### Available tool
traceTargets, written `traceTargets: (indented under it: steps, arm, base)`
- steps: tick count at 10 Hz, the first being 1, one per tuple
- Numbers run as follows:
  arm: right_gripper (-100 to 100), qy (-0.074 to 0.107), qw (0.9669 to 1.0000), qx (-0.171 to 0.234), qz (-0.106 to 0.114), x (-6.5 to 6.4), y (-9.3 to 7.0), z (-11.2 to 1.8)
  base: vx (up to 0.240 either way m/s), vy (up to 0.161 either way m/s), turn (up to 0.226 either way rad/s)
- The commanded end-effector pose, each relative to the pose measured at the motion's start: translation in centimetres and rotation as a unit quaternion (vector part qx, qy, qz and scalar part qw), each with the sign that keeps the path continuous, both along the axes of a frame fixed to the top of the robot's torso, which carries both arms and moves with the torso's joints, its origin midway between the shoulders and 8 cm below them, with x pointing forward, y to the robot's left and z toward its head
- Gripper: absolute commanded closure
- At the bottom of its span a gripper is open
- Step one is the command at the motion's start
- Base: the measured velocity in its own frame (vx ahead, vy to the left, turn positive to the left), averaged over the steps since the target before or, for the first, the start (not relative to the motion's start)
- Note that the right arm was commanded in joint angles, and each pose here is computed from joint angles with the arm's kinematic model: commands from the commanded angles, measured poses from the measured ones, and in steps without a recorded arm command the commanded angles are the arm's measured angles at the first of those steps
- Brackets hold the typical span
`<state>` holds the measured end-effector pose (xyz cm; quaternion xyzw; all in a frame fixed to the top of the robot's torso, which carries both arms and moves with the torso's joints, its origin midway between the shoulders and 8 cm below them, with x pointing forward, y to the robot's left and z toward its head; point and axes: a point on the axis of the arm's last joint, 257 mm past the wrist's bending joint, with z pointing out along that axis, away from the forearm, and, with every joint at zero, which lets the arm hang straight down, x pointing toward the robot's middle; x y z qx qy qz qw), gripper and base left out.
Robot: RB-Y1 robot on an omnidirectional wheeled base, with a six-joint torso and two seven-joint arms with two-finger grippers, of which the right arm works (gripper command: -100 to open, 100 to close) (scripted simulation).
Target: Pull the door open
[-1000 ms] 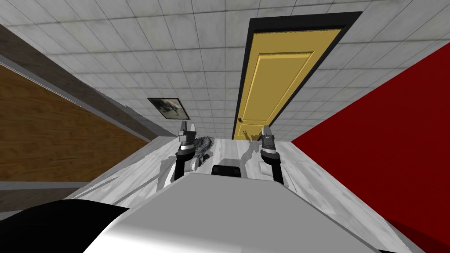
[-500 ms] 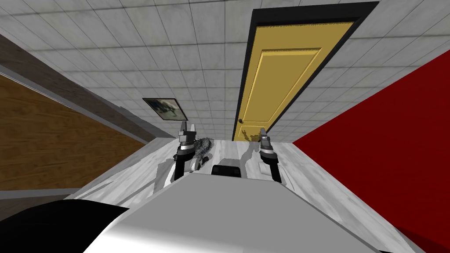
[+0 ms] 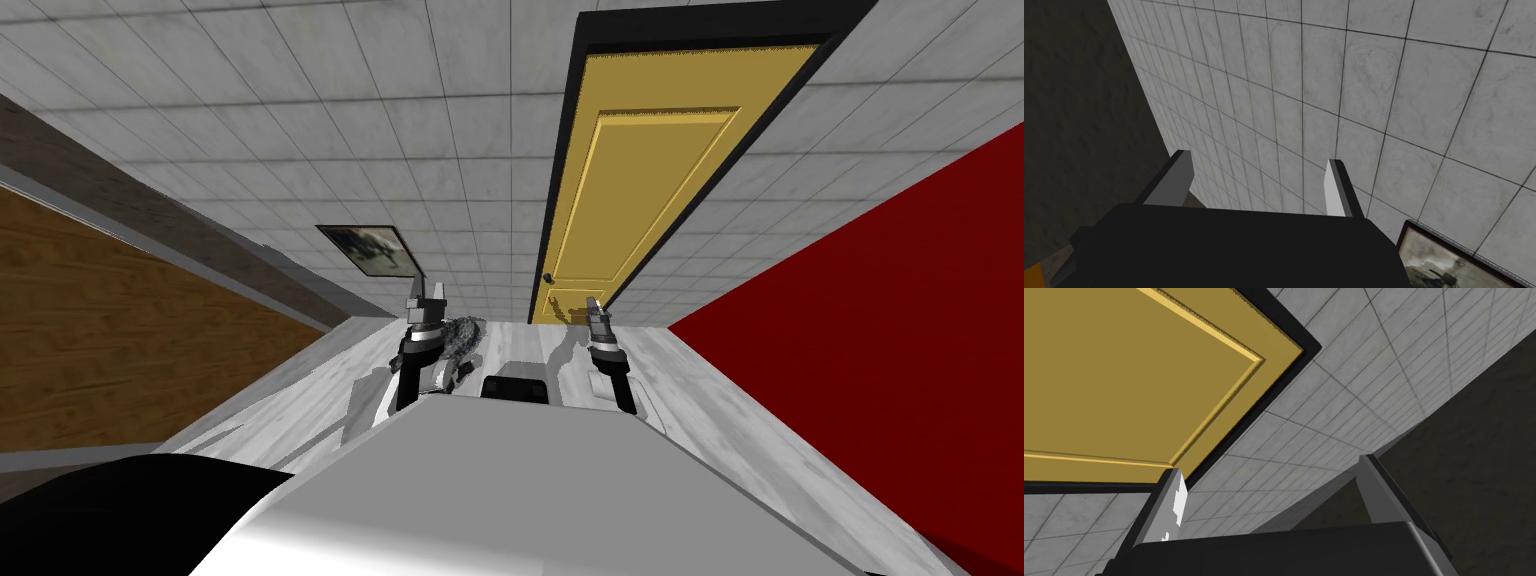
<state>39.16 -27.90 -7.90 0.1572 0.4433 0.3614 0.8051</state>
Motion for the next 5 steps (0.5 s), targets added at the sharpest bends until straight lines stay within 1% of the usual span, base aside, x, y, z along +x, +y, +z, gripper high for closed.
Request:
traceTargets:
  steps: [1,5]
  arm:
    - [-100,0.009,0.9998,-0.016,-0.009,0.1,-0.3,-1.2]
    - [-100,0.033,0.9975,-0.055,-0.029,0.7,-1.1,-4.2]
  base:
    - [0.112,-0.004,-0.008]
    - [0.094,0.014,-0.012]
